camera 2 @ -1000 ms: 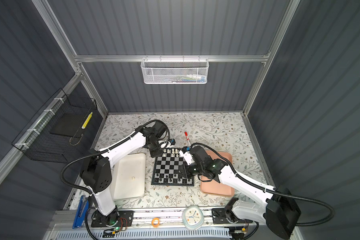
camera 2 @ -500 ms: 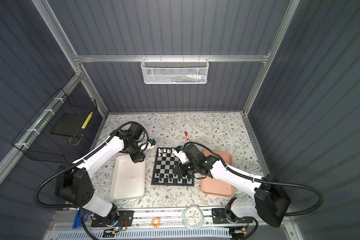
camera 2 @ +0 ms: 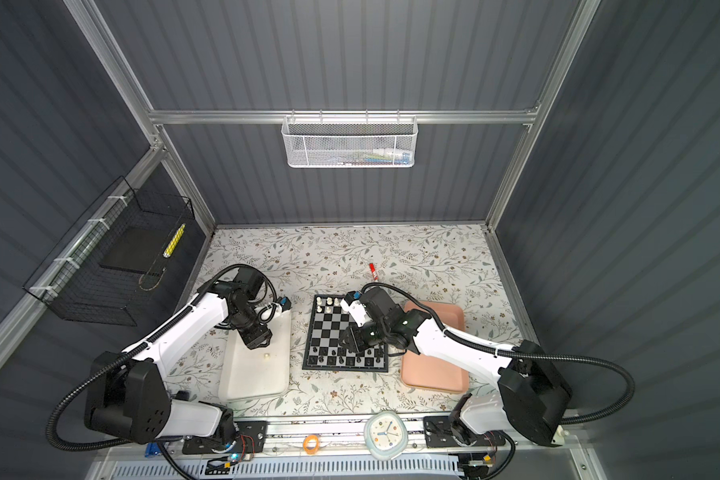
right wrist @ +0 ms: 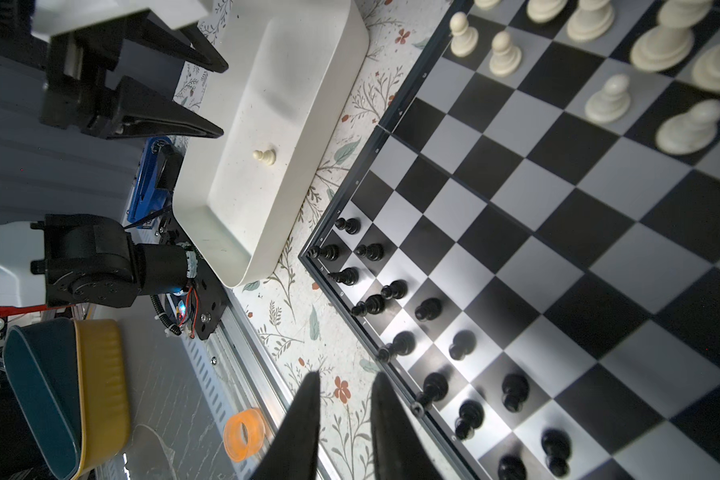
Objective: Set up the chess pieces on the board
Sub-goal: 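Raise the left gripper and move it back over the white tray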
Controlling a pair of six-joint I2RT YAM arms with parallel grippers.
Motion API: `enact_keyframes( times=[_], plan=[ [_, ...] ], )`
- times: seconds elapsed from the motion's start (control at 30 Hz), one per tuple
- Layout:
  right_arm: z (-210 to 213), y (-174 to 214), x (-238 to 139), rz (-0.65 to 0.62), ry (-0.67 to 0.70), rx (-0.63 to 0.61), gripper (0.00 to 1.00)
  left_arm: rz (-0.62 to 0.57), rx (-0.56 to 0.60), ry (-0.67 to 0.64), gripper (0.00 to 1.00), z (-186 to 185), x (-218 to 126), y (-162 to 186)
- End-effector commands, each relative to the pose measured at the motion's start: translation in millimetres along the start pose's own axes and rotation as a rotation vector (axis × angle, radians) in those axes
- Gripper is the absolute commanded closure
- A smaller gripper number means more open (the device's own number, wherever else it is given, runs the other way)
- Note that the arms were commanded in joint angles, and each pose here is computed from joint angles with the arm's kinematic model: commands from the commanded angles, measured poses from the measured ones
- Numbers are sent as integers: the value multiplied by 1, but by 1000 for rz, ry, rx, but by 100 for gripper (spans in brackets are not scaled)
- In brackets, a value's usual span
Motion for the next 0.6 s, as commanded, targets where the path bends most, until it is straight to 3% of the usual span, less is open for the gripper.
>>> enact_keyframes(
  times=[0.0,0.57],
  plan=[
    [15,-5,-1,-7,-66,-22,76,-28,22,29,42,-4,1,-1],
    [20,-3,14,-15,-57,-62,75,18,43,31,43,-5,16,5]
  ],
)
Point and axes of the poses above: each gripper's point midway between its finger pads, its own x axis out along the fingers, its own z axis along the line the jaws close on, y = z × x, the point moved 8 cm from there along -x, back along the fingers, and after that the axes turned 11 degrees about x, right-handed, at the moved point
